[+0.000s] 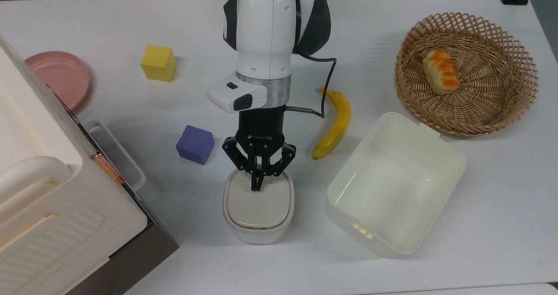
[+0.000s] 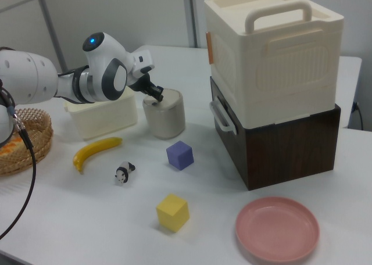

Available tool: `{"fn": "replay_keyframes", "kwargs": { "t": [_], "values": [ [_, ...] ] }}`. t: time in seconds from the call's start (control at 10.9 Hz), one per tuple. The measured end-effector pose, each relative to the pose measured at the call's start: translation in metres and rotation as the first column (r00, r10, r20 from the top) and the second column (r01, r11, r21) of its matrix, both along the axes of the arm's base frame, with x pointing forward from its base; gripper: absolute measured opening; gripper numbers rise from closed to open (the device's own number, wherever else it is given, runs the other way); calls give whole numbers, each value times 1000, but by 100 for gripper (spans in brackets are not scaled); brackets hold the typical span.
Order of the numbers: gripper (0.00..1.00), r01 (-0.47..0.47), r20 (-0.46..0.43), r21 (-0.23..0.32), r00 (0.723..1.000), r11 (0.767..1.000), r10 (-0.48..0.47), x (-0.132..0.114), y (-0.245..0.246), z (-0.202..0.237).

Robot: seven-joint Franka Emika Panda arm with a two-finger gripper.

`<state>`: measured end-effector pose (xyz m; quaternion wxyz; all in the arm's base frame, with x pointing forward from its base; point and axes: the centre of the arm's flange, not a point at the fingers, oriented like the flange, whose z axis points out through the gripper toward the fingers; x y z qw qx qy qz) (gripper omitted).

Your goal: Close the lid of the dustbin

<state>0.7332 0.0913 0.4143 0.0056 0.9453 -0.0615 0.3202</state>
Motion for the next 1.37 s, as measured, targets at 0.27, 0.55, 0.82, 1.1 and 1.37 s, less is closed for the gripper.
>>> {"fn": "replay_keyframes", "kwargs": {
  "t": [0.27, 0.55, 0.82, 1.1, 1.37],
  "values": [
    [8, 3, 20, 10, 1000, 1000, -3, -3, -1, 19],
    [11, 55, -116, 17, 992, 998, -53, -35, -19, 95],
    [27, 32, -356, -12, 934, 999, -34, -93, -23, 135],
    [61, -20, -516, -15, 857, 1000, 9, -135, -44, 143],
    [100, -84, -602, 7, 795, 996, 71, -162, -58, 158]
  ]
}}
